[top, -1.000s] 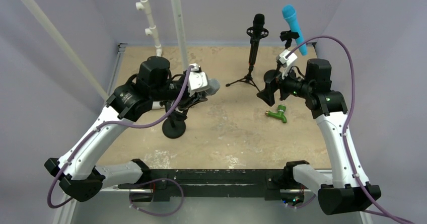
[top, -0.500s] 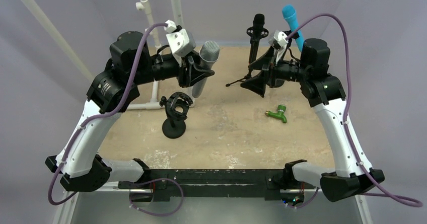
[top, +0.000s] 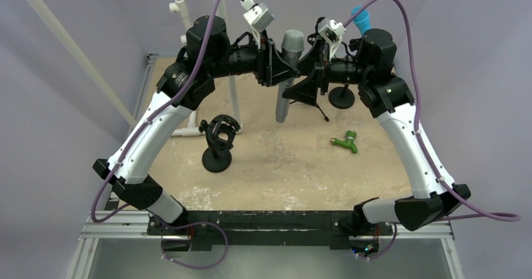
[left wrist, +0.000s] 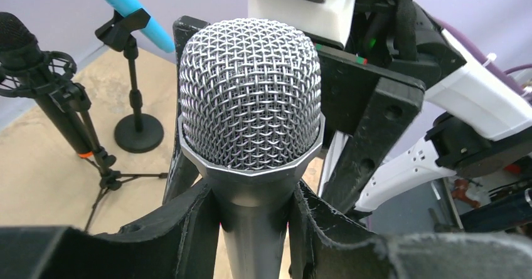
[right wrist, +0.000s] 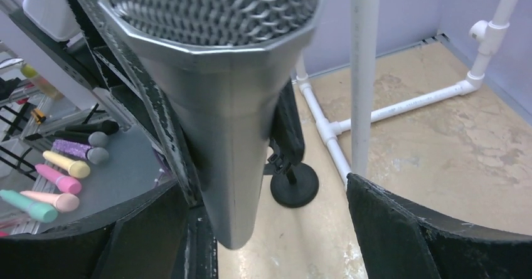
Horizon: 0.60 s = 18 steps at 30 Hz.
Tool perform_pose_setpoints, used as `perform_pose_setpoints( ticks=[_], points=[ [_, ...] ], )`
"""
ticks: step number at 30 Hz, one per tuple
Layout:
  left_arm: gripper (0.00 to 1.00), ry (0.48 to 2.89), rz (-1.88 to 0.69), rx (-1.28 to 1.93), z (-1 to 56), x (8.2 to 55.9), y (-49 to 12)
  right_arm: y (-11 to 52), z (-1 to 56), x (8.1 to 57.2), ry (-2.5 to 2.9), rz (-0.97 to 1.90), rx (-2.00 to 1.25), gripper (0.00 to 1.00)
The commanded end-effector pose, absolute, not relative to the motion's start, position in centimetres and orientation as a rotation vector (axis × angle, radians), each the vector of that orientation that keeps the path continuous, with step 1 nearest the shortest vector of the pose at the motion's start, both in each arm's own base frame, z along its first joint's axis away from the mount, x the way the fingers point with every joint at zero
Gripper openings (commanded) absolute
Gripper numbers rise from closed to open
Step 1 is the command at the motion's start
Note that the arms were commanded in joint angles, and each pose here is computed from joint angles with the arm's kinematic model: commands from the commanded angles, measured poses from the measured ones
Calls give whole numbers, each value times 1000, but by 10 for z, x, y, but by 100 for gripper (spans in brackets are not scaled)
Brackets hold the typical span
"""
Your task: Remove the microphone from the stand
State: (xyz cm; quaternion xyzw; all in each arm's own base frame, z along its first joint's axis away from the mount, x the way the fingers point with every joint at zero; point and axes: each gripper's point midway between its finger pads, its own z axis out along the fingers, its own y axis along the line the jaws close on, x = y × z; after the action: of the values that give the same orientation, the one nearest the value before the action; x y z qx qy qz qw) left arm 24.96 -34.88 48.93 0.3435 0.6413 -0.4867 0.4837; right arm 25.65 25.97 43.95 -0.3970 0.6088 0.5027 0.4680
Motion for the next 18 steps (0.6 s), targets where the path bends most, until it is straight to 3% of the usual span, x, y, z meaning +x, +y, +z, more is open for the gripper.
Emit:
perform_pose_setpoints(
  ticks=[1, 4, 10, 13, 18],
  points=[
    [0, 1454, -1295, 776, 534, 238, -352, 264, 459, 248, 1420, 1265, -998, 93],
    [0, 1476, -1320, 745, 532, 243, -357, 267, 453, 252, 1436, 1288, -975, 90],
    [0, 1493, -1340, 709, 533, 245, -357, 269, 450, 258, 1443, 1303, -943, 73],
    [0, 1515, -1335, 691, 528, 246, -356, 270, 448, 258, 1444, 1324, -931, 60],
    [0, 1541, -1318, 681, 519, 248, -352, 268, 445, 254, 1447, 1334, -919, 25]
  ],
)
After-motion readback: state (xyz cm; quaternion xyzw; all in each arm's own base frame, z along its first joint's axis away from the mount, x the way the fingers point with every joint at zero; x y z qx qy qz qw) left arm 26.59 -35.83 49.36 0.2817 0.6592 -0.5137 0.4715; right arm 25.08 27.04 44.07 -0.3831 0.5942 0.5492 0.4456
